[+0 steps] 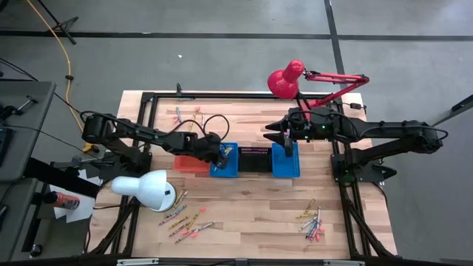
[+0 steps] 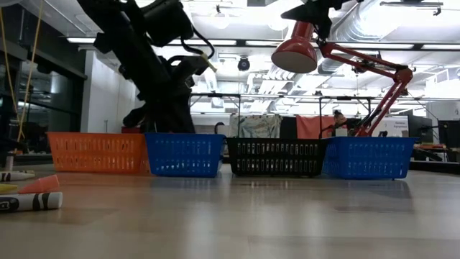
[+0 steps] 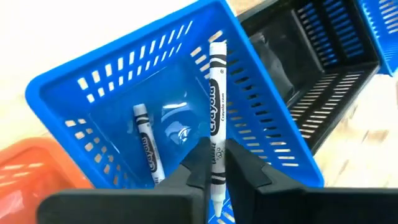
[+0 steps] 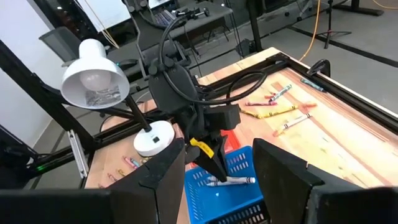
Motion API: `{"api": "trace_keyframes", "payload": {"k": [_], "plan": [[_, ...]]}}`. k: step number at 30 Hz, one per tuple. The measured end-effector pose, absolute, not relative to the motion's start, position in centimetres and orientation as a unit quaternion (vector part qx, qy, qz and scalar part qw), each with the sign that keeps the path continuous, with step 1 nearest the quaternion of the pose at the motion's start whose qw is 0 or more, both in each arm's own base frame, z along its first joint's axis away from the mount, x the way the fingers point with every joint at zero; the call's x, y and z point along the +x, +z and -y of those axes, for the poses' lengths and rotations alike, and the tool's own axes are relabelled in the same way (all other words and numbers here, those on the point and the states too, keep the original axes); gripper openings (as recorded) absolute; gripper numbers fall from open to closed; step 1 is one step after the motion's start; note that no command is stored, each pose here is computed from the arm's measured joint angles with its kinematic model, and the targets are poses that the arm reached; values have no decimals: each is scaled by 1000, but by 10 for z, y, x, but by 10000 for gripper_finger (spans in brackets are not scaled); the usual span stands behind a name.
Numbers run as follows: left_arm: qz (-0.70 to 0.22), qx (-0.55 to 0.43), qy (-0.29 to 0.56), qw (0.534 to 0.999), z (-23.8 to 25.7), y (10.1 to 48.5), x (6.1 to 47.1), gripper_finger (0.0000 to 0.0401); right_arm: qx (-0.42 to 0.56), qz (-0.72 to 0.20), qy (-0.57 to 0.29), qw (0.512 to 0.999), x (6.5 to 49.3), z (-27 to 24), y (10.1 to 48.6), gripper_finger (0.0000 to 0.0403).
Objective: Sort crayons
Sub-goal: Put the white crayon into the left blue bin
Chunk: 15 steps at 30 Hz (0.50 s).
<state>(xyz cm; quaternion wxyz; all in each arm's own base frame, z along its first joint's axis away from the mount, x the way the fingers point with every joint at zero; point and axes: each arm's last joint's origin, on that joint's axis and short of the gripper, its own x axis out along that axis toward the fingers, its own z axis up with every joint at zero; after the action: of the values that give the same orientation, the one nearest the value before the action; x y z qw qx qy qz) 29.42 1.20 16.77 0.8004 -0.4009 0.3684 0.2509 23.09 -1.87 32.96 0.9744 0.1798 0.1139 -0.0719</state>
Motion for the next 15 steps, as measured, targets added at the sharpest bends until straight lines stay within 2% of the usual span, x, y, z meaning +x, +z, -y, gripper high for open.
{"api": "trace_keyframes", "payload": {"k": [9,12,15], "plan": [[-376,-402,214,807,-14,175,292,98,180,-130,-75,972,230,19,326,181],[-345,-399,202,825,-23,195,286,109,180,-130,-75,972,230,19,326,181],[-278,-376,183,865,-35,228,273,112,180,-130,-74,972,230,19,327,181]]}}
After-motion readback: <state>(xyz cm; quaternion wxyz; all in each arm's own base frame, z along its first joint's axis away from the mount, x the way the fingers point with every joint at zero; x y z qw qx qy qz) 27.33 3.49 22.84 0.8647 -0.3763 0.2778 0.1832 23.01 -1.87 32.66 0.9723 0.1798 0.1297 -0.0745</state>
